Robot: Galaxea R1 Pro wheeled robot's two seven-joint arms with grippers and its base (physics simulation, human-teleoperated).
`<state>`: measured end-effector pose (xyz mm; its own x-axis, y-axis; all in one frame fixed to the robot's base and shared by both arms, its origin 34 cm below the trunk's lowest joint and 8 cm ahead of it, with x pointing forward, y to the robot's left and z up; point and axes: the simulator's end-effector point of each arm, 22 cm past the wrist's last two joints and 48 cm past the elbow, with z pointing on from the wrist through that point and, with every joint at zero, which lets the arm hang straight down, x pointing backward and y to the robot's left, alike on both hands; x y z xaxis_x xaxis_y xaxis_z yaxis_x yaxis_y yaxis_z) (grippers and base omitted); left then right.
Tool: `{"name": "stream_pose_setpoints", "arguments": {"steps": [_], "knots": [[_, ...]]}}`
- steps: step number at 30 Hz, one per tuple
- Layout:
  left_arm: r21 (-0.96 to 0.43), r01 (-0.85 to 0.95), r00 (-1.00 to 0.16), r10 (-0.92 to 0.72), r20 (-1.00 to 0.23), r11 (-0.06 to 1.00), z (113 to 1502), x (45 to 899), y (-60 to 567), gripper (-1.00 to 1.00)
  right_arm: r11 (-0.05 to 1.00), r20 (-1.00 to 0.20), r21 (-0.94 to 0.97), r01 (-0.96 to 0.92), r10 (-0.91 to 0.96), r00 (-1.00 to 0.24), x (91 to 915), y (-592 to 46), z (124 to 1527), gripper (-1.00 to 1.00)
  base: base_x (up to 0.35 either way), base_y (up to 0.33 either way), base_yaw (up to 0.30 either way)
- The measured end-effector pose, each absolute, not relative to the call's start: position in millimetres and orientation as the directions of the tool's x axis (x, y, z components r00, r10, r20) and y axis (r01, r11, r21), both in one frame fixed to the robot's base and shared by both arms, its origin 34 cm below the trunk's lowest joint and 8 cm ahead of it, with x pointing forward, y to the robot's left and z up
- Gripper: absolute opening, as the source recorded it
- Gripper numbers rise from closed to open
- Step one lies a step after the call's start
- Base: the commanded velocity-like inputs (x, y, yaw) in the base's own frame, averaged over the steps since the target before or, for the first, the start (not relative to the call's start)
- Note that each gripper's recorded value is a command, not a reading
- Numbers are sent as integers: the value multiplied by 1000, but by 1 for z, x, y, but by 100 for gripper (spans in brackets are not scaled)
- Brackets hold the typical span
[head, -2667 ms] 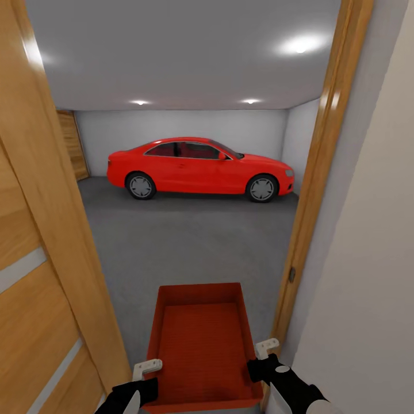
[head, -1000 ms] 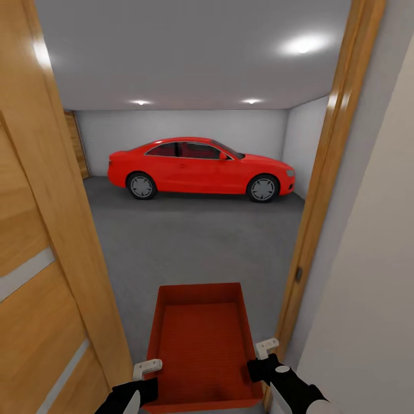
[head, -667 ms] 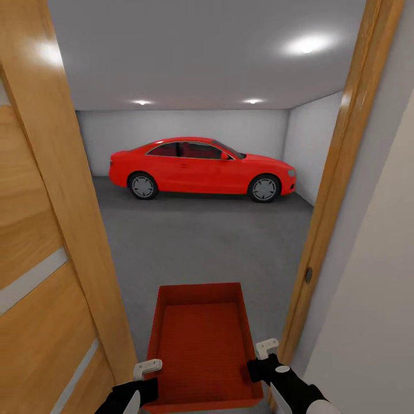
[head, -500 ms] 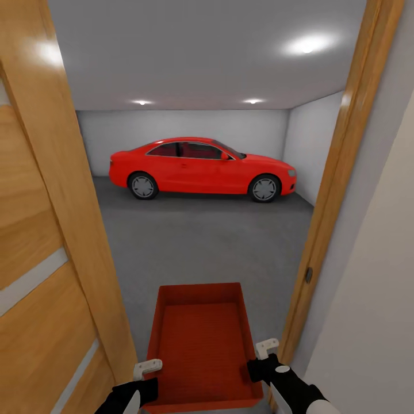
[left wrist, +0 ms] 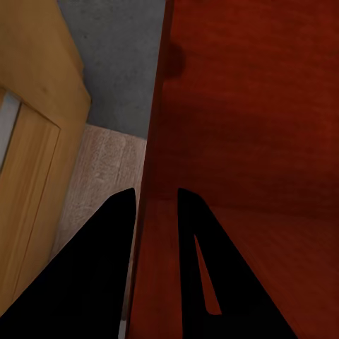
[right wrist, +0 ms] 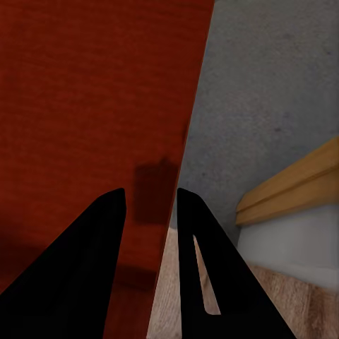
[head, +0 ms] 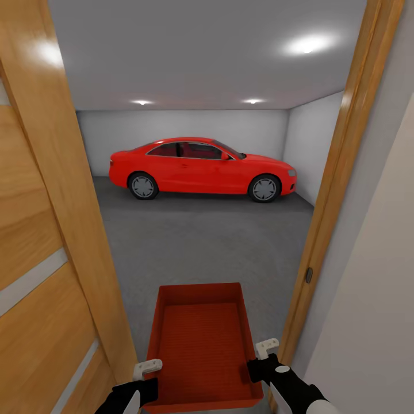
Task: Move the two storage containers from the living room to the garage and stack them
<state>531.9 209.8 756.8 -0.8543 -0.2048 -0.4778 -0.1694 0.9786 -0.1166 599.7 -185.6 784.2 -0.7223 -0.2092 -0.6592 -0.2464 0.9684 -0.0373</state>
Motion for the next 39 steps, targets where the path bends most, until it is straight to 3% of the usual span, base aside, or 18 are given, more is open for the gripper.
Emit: {"name": "stream_pose_setpoints", "arguments": {"steps": [19, 39], "knots": [[-117, -169, -854, -205, -478, 979, 757, 532, 210, -100, 968, -660, -37, -247, -209, -722, 599, -186, 785, -100, 294, 0, 0], [-117, -169, -854, -205, -478, 979, 757, 532, 210, -100, 968, -659, -37, -247, -209, -722, 600, -186, 784, -100, 82, 0, 0]]}}
